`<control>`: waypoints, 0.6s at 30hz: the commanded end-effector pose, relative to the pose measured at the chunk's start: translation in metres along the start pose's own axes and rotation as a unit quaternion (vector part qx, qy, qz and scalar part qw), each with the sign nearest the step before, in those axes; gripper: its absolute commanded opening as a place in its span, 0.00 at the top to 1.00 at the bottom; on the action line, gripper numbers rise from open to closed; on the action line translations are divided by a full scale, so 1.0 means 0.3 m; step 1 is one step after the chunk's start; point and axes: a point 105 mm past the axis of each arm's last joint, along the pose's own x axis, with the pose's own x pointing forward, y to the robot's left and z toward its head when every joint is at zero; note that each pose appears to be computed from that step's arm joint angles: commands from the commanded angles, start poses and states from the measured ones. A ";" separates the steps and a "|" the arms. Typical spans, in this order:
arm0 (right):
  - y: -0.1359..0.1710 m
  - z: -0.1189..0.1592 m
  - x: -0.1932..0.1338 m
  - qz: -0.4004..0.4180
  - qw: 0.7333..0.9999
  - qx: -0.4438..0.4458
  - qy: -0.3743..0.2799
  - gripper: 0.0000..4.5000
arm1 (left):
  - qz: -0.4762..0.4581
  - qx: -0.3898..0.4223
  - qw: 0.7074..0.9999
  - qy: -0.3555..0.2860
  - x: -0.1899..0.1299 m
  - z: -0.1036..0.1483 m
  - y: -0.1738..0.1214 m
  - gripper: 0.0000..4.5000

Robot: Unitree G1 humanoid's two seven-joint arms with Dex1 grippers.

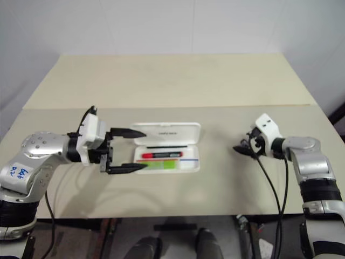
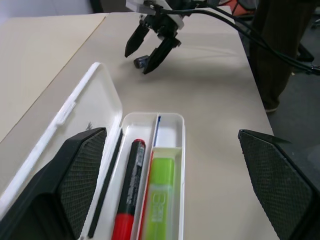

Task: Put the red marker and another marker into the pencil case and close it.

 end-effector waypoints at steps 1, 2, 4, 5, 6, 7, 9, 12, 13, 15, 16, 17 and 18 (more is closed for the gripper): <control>-0.033 0.013 -0.039 -0.013 1.000 -0.009 -0.008 0.00 | -0.002 0.016 1.000 -0.011 0.006 0.029 0.011 0.01; -0.031 0.007 -0.039 -0.010 1.000 -0.006 -0.007 0.00 | -0.002 0.017 1.000 -0.011 0.009 0.029 0.013 0.01; -0.033 -0.008 -0.041 -0.010 1.000 -0.002 -0.003 0.00 | -0.004 0.017 1.000 -0.012 0.013 0.030 0.014 0.01; -0.035 -0.013 -0.041 -0.011 1.000 -0.001 -0.001 0.00 | -0.005 0.017 1.000 -0.012 0.014 0.030 0.015 0.01; -0.037 -0.020 -0.041 -0.012 1.000 0.001 0.001 0.00 | -0.006 0.018 1.000 -0.013 0.016 0.030 0.017 0.01; -0.038 -0.026 -0.041 -0.012 1.000 0.004 0.003 0.04 | -0.007 0.018 1.000 -0.012 0.017 0.029 0.018 0.00; -0.040 -0.037 -0.041 -0.012 1.000 0.006 0.006 0.15 | -0.007 0.019 1.000 -0.013 0.019 0.029 0.020 0.00; -0.040 -0.045 -0.038 -0.011 1.000 0.009 0.007 0.37 | -0.007 0.020 1.000 -0.012 0.018 0.029 0.021 0.00; -0.040 -0.047 -0.037 -0.011 1.000 0.010 0.007 0.45 | -0.006 0.021 1.000 -0.011 0.017 0.029 0.022 0.00; -0.030 -0.047 -0.027 -0.003 1.000 0.013 0.006 0.60 | -0.003 0.022 1.000 -0.009 0.009 0.030 0.024 0.00; -0.026 -0.047 -0.024 0.001 1.000 0.015 0.005 0.68 | -0.001 0.023 1.000 -0.008 0.006 0.029 0.025 0.00; -0.019 -0.044 -0.020 0.007 1.000 0.014 0.004 0.79 | 0.000 0.023 1.000 -0.007 0.004 0.029 0.026 0.00; -0.015 -0.042 -0.016 0.009 1.000 0.013 0.004 0.85 | 0.002 0.023 1.000 -0.007 0.002 0.029 0.026 0.00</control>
